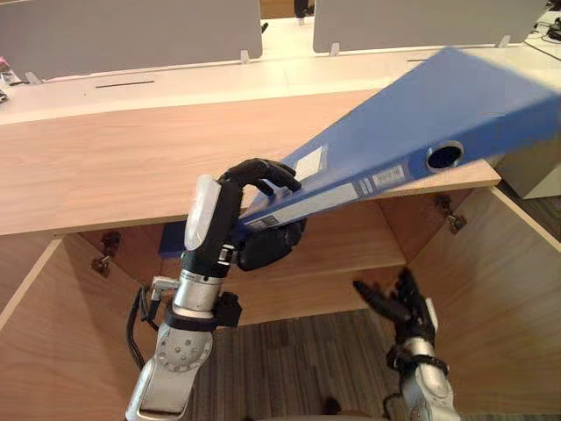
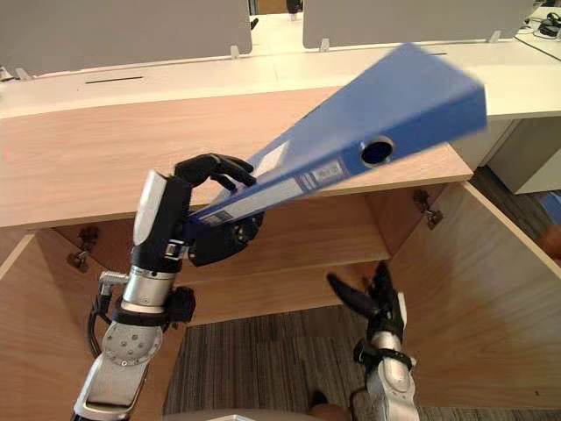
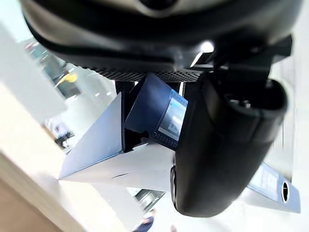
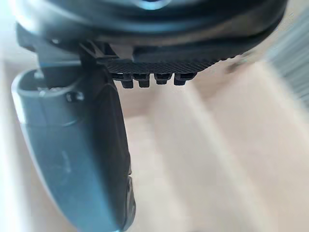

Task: Walk over to the cabinet, pick up the folder, carry it to the office cabinet, place the folder inside the office cabinet, then close the office cabinet door

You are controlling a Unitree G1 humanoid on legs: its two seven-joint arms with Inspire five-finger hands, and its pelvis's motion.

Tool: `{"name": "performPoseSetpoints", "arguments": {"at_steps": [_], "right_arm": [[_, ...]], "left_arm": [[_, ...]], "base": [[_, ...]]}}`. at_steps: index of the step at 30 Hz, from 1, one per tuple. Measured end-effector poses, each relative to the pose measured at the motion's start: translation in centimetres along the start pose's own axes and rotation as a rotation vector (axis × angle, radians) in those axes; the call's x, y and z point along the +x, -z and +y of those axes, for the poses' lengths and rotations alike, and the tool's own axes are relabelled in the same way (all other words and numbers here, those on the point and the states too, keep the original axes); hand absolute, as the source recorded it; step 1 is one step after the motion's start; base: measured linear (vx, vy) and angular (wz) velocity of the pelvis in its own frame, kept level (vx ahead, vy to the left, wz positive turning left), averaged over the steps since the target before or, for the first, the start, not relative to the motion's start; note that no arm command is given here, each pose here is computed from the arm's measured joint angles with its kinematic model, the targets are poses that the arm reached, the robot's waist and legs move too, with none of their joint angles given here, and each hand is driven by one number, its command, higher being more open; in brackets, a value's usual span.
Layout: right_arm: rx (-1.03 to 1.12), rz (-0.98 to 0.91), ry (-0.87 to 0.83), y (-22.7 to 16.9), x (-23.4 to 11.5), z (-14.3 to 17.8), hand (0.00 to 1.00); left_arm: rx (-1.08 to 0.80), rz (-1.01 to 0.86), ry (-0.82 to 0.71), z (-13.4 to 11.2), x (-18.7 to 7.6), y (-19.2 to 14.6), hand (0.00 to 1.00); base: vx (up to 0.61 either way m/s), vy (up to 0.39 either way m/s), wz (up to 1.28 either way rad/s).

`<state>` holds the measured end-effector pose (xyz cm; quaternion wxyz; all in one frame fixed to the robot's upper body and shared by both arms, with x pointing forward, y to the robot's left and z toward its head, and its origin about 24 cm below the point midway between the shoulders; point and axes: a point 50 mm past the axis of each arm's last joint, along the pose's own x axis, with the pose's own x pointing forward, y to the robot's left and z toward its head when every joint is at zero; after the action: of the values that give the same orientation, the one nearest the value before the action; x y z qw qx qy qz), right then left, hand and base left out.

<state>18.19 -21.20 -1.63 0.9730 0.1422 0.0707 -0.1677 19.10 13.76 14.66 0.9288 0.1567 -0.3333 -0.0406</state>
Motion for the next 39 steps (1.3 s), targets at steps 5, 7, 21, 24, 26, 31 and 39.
{"name": "performPoseSetpoints", "arguments": {"at_steps": [5, 7, 21, 24, 26, 31, 39], "right_arm": [[0.108, -0.269, -0.124, -6.2, -0.7, 2.0, 1.0], [0.119, -0.367, -0.214, -8.5, -1.0, 3.1, 1.0], [0.088, -0.557, -0.731, -14.4, 1.1, 10.4, 1.0], [0.035, -0.511, -0.754, -14.0, 2.0, 10.5, 1.0], [0.011, -0.468, -0.772, -13.5, 2.7, 10.4, 0.0], [-0.003, -0.368, -0.823, -12.7, 4.0, 10.5, 0.0], [0.115, -0.297, -0.871, -12.1, 4.4, 10.3, 0.0]], "left_arm": [[-0.391, 0.106, -0.065, 1.1, -1.6, 0.7, 0.0], [-0.504, 0.142, -0.07, 1.2, -2.1, 1.1, 0.0], [-0.918, 0.218, 0.022, 0.2, -3.0, 2.2, 0.0], [-0.926, 0.252, 0.023, 0.4, -3.3, 2.8, 0.0], [-0.912, 0.269, 0.038, 0.5, -3.4, 3.0, 0.0], [-0.892, 0.3, 0.053, 1.0, -3.7, 3.4, 0.0], [-0.906, 0.277, 0.067, 1.7, -3.6, 3.4, 0.0]], "base": [[-0.02, 0.007, -0.16], [-0.01, 0.008, -0.11], [-0.02, -0.007, 0.03], [-0.04, -0.014, 0.16], [-0.03, -0.012, 0.15], [-0.03, -0.015, 0.19], [-0.01, -0.004, 0.04]]}}
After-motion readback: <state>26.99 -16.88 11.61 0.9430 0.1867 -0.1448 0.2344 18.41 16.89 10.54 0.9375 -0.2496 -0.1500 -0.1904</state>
